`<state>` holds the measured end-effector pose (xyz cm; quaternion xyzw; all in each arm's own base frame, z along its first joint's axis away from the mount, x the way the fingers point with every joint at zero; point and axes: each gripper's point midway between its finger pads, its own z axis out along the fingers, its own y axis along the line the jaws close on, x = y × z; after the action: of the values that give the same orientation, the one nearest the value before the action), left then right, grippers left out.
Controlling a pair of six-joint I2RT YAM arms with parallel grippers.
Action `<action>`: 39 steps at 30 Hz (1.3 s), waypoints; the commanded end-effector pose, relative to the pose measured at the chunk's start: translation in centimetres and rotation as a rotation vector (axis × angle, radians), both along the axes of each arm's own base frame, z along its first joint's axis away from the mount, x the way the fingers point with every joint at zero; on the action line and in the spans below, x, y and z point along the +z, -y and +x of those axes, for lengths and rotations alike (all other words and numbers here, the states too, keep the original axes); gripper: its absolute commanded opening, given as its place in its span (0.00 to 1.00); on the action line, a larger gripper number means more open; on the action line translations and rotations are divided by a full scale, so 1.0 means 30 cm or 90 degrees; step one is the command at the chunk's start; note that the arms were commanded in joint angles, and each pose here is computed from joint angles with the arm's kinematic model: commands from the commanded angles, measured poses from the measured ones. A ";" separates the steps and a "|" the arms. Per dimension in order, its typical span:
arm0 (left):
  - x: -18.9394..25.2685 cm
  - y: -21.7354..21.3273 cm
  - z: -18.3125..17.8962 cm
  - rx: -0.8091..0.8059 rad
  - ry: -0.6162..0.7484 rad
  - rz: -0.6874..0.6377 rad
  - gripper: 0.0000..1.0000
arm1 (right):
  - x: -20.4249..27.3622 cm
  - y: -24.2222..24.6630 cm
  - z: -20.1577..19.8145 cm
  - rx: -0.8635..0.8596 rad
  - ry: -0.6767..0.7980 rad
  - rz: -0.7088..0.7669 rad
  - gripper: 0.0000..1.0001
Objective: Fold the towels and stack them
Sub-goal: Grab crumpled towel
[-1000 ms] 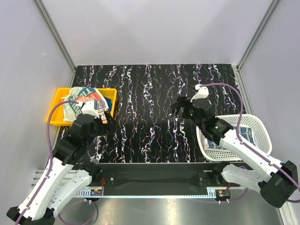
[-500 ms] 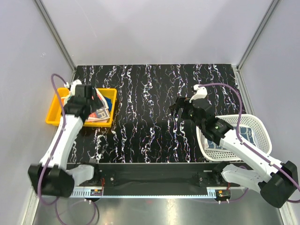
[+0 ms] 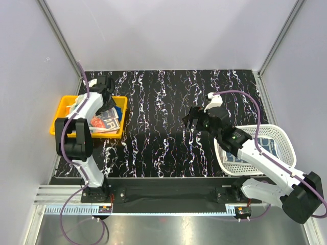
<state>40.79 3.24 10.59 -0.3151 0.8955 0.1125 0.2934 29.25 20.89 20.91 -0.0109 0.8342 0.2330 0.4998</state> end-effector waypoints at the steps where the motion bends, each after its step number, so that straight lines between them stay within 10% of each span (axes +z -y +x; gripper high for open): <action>1: 0.051 -0.045 0.051 0.034 0.028 0.027 0.63 | 0.046 -0.016 0.012 0.008 0.024 0.012 1.00; 6: 0.033 -0.047 0.058 0.035 0.018 0.028 0.45 | 0.039 -0.012 0.008 0.009 0.024 0.011 1.00; 12: 0.087 -0.043 0.059 0.020 0.036 0.026 0.00 | 0.038 -0.012 0.007 0.008 0.023 0.012 1.00; 22: 0.411 0.093 -0.002 -0.100 0.158 -0.012 0.00 | 0.048 -0.020 0.014 0.009 0.022 0.016 1.00; 39: 0.857 0.786 -0.363 -0.465 0.344 -0.091 0.00 | 0.194 0.095 0.069 -0.120 0.057 -0.017 1.00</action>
<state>31.03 -18.52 32.64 -0.0215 0.8698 -0.1105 0.4804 30.71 19.81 23.26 0.0162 0.8326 0.1951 0.5181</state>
